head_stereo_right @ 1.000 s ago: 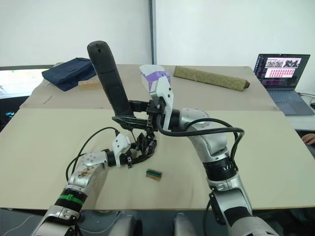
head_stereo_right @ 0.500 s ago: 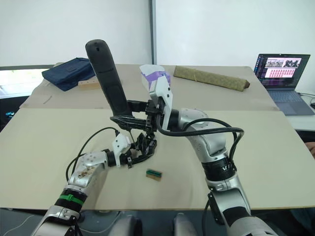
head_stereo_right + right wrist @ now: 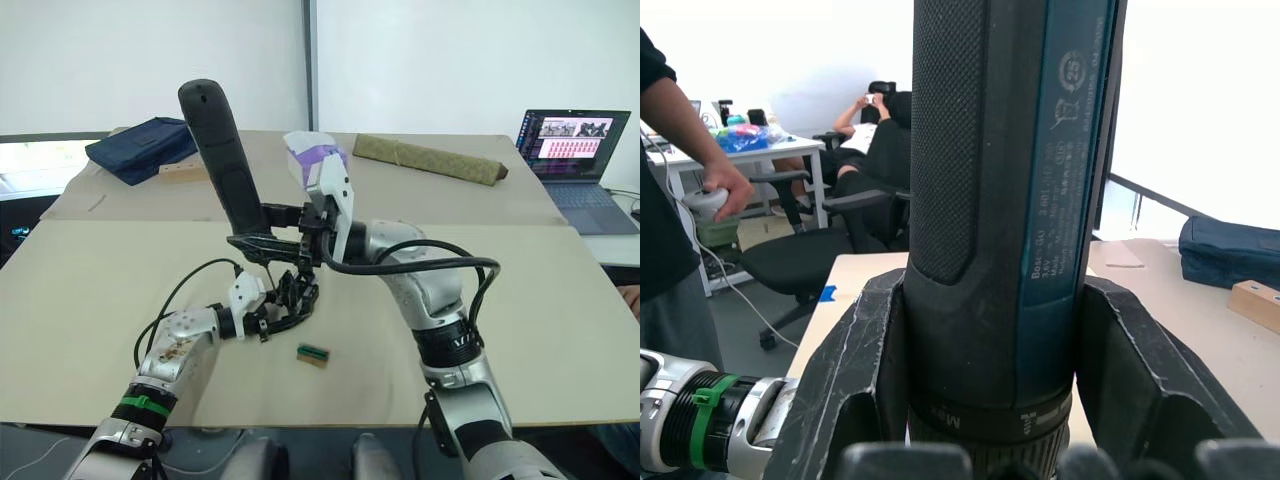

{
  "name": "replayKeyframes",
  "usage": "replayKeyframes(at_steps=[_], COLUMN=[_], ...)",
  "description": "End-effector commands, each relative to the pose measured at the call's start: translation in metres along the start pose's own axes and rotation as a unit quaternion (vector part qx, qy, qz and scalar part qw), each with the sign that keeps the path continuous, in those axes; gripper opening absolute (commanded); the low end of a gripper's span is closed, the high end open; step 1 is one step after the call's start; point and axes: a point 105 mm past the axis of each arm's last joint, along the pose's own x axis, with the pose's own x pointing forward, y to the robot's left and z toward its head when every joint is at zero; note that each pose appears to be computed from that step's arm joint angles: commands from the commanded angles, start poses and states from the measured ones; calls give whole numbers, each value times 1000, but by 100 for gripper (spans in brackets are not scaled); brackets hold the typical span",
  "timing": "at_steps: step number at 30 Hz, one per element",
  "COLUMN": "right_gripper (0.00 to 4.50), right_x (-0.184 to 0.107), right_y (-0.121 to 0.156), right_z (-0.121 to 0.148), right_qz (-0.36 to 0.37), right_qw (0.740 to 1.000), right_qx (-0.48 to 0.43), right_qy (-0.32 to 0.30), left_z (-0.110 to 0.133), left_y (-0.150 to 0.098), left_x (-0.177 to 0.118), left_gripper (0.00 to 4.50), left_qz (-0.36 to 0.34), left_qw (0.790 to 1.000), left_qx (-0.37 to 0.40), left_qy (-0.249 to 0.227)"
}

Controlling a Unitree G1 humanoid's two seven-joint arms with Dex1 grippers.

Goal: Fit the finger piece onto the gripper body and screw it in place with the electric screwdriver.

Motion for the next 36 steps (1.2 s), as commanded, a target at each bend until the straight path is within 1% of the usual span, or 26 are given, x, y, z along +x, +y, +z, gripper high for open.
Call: replayKeyframes(at_steps=[1, 36], right_gripper=[191, 191], right_x=[1, 4], right_y=[5, 3], right_z=[30, 33], right_qz=[12, 5], right_qw=[998, 998], right_qx=[-38, -45], right_qy=[-39, -48], left_z=[-25, -26], left_y=[-12, -13], left_x=[-1, -1], left_gripper=[227, 227], left_qz=[-17, -18], left_qw=[998, 998], left_qx=[-40, -42], left_qy=[37, 38])
